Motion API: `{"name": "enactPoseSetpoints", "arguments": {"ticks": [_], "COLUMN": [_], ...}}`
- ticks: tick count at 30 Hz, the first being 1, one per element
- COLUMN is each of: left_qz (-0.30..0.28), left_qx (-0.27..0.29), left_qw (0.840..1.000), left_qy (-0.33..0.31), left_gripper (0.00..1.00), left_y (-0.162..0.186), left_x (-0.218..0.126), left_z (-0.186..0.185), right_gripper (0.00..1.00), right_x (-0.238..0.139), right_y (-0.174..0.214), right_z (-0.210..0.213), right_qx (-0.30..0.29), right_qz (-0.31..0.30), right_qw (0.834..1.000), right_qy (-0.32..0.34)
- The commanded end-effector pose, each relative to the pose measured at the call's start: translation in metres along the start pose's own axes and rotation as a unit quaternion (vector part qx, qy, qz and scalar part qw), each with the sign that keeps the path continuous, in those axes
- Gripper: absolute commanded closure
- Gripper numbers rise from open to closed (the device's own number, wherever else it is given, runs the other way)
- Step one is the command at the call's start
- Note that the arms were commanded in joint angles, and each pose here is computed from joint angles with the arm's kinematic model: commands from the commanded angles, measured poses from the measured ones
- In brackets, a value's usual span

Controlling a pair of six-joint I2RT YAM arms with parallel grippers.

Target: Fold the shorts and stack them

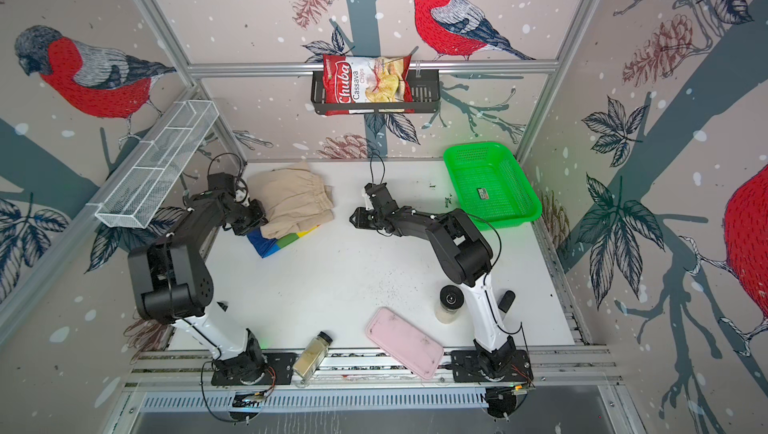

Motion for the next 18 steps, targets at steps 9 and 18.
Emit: {"name": "enactPoseSetpoints", "arguments": {"ticks": [9,18], "left_qz": [0.019,0.018], "left_qx": [-0.026,-0.031], "left_qw": [0.999,0.999], "left_qy": [-0.029,-0.028], "left_gripper": [1.0,1.0], "left_y": [0.022,0.022], "left_x": [0.028,0.026], "left_z": [0.039,0.045], "right_gripper": [0.54,0.79], "right_x": [0.057,0.078], "right_y": [0.003,0.005], "right_z": [0.035,0.046], "right_qx": [0.016,0.026], "right_qz": [0.026,0.027], "right_qw": [0.997,0.994], "right_qy": [-0.066,-0.098]}}
Point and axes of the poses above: each gripper's point midway between its finger pads, its own x axis out along the fingers, its own z axis along the line the jaws close on, y = z × x, the point moved 4 cm from there along -x, back along the fingers, and after that the axes turned 15 degrees about -x, right-handed, at the moved point
